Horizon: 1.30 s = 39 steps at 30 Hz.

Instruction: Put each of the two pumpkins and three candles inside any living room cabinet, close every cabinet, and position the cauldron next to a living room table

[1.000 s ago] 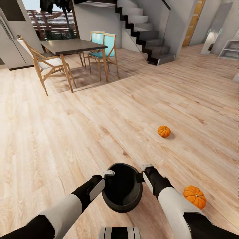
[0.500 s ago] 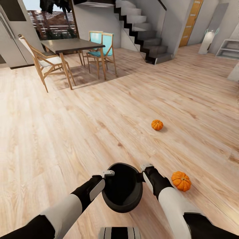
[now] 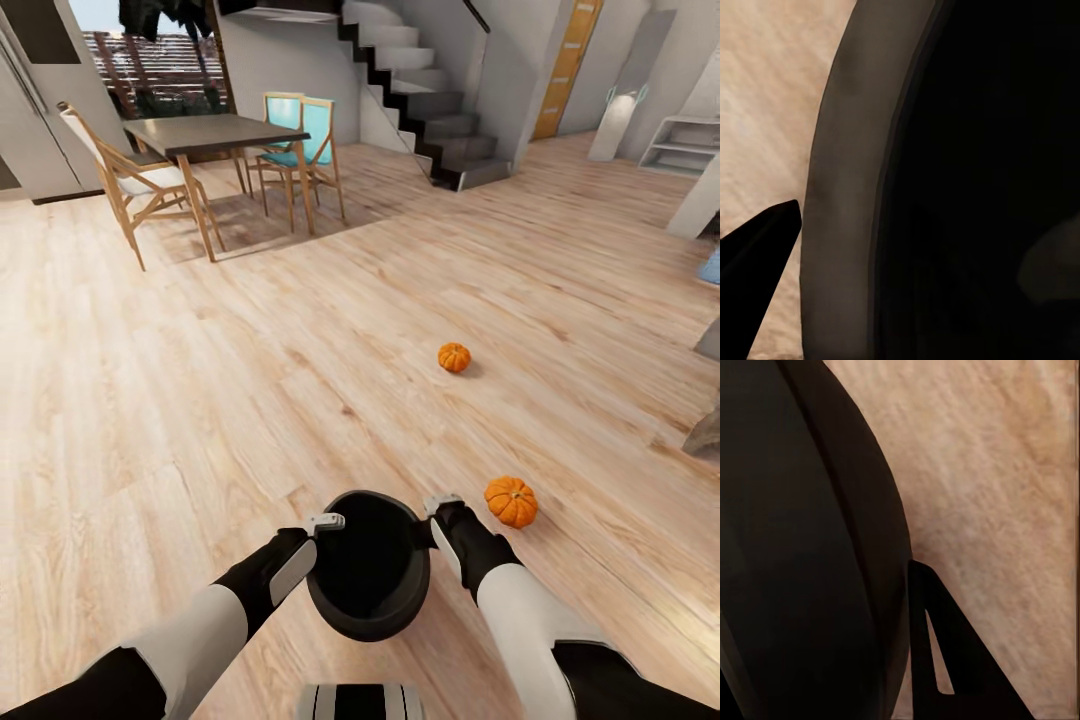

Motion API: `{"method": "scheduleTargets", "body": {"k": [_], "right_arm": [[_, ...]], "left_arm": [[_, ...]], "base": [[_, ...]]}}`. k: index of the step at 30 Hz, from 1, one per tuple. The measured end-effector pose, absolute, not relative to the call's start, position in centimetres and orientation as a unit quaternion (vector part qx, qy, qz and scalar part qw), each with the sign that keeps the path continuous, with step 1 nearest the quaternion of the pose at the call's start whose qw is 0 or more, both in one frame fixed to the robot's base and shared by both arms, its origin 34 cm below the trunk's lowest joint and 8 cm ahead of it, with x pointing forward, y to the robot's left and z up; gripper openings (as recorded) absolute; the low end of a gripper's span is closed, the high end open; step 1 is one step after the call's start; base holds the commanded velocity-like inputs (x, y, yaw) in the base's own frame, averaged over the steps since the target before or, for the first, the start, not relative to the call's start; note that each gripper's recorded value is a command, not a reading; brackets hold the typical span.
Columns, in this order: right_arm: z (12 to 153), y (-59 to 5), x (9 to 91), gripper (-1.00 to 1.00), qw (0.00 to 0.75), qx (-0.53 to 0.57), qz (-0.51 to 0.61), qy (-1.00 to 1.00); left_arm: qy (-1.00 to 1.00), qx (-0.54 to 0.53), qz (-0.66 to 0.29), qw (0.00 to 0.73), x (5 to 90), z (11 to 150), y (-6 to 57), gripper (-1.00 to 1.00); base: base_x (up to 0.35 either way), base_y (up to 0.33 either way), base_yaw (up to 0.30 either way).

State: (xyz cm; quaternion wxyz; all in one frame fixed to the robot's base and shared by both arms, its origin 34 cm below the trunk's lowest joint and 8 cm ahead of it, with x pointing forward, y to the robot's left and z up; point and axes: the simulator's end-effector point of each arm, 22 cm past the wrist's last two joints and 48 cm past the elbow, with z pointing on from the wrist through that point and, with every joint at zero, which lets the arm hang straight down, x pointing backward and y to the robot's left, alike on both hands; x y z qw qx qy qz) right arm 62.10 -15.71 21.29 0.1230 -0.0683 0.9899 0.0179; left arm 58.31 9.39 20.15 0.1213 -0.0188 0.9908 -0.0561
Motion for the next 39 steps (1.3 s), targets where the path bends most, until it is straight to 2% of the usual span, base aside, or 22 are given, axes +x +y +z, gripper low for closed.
{"method": "scheduleTargets", "body": {"k": [11,39], "right_arm": [[21.32,-15.71,62.11,-1.0,0.123,-0.069,0.018,0.99],[22.23,-16.22,62.67,-1.0,0.118,-0.083,0.003,0.99]], "left_arm": [[0.991,-0.019,-0.056,0.121,58.29,20.16,9.38,-1.0],[0.99,-0.031,-0.07,0.119,58.32,20.34,8.76,-1.0]], "base": [[-0.275,-0.108,-0.241],[-0.01,-0.004,-0.273]]}}
